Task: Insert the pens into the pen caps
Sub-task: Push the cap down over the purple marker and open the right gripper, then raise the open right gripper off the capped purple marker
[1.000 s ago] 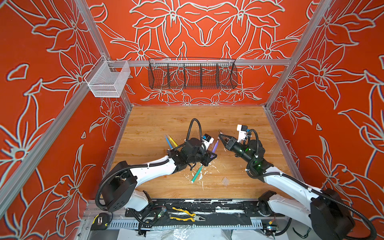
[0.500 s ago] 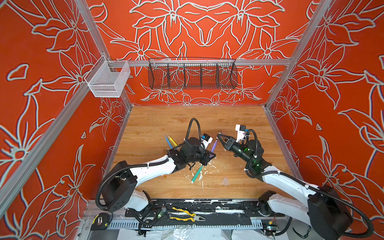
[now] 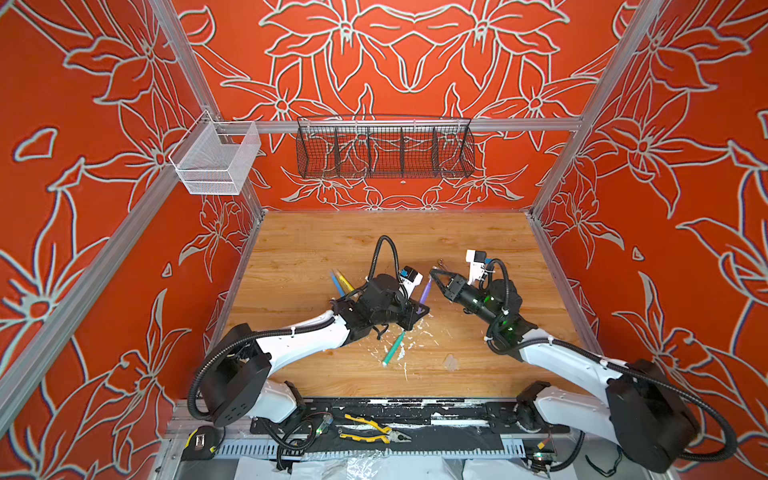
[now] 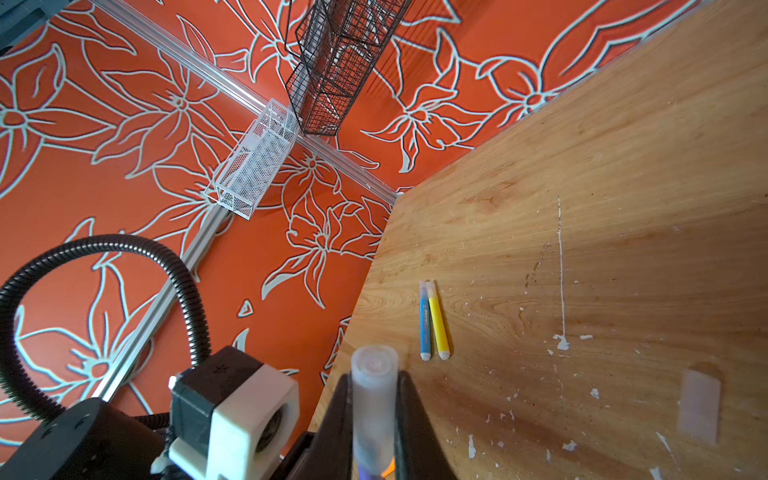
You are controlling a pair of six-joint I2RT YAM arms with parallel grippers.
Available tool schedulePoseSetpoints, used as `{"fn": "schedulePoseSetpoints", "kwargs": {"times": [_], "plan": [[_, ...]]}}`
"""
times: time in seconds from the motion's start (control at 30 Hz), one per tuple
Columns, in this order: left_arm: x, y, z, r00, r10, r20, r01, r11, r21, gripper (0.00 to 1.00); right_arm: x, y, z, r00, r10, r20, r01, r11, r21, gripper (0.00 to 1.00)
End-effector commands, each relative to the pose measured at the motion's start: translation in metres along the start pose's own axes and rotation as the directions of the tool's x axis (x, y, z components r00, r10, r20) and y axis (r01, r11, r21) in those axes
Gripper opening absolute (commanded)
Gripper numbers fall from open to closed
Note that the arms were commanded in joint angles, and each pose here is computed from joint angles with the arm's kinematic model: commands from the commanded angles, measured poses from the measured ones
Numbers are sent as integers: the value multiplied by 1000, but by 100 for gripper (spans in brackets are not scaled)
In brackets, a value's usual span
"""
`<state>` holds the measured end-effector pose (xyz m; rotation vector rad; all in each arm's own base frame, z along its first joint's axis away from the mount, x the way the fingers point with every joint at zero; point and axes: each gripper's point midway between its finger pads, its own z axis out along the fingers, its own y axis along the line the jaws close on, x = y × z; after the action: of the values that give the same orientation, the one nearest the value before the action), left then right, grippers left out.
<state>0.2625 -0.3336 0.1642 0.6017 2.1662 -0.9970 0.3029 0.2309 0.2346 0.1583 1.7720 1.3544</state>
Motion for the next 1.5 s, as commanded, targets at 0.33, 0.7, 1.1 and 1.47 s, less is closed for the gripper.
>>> {"fn": "schedulePoseSetpoints", "kwargs": {"times": [0.33,0.7,1.1,1.47], "plan": [[-23,7,-13,996,-26,89,23,999,30,0,30,18,11,996,-20,-86,14,997,-77,0],[-30,15,-21,992,-54,117,47,997,60,0,35,26,9,995,-34,-97,25,995,-94,14],[-30,6,-24,993,-12,117,4,998,65,0,19,12,-7,999,-46,-10,46,999,8,56],[-17,-17,-7,991,119,54,-119,993,4,0,-14,11,-32,991,-108,80,101,990,95,60]]}}
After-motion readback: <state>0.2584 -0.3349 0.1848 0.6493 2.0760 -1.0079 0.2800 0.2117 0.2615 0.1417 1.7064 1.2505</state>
